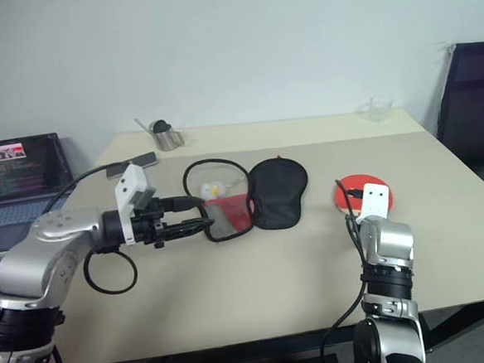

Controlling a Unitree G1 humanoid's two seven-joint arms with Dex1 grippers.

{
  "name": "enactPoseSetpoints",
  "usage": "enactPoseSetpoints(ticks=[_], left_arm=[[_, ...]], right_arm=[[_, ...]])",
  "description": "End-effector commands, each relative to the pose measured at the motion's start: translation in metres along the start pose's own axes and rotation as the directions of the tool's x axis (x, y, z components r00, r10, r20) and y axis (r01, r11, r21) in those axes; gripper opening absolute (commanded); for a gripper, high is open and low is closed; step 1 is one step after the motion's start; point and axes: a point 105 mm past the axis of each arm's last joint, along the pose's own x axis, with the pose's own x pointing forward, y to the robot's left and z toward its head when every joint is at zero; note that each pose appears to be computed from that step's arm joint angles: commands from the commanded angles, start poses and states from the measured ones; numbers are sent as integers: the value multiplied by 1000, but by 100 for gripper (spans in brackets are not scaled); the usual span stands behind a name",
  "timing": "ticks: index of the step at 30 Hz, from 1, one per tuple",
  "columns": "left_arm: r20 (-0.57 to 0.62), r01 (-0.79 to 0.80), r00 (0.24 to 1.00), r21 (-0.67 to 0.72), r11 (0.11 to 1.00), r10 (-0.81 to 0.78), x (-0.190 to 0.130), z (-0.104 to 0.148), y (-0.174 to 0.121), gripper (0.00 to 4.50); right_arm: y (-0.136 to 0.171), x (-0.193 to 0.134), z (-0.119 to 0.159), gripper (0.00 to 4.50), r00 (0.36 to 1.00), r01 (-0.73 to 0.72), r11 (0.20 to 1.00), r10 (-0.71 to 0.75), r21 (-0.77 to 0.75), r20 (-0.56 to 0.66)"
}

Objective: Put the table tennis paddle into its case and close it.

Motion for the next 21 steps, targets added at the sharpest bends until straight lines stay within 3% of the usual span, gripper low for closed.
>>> enactPoseSetpoints(ticks=[1,5,13,15,17,21], left_arm=[[27,-33,999,45,998,31,-8,13,2,295],[25,-49,999,42,998,48,-11,12,4,295],[7,-107,994,30,994,107,-23,6,12,295],[5,-121,993,22,992,121,-27,4,13,295],[-17,-145,989,12,989,146,-35,-2,14,295],[-53,-153,987,1,988,153,-44,-11,10,295]], right_arm=[[8,2,1,111,999,-35,999,35,16,-5],[15,-4,21,111,997,-64,998,62,27,45],[64,-34,85,111,954,-223,975,219,-6,205],[85,-42,96,111,935,-270,962,268,-24,232],[128,-53,105,111,898,-357,932,360,-57,254],[176,-64,100,111,856,-452,888,460,-90,238]])
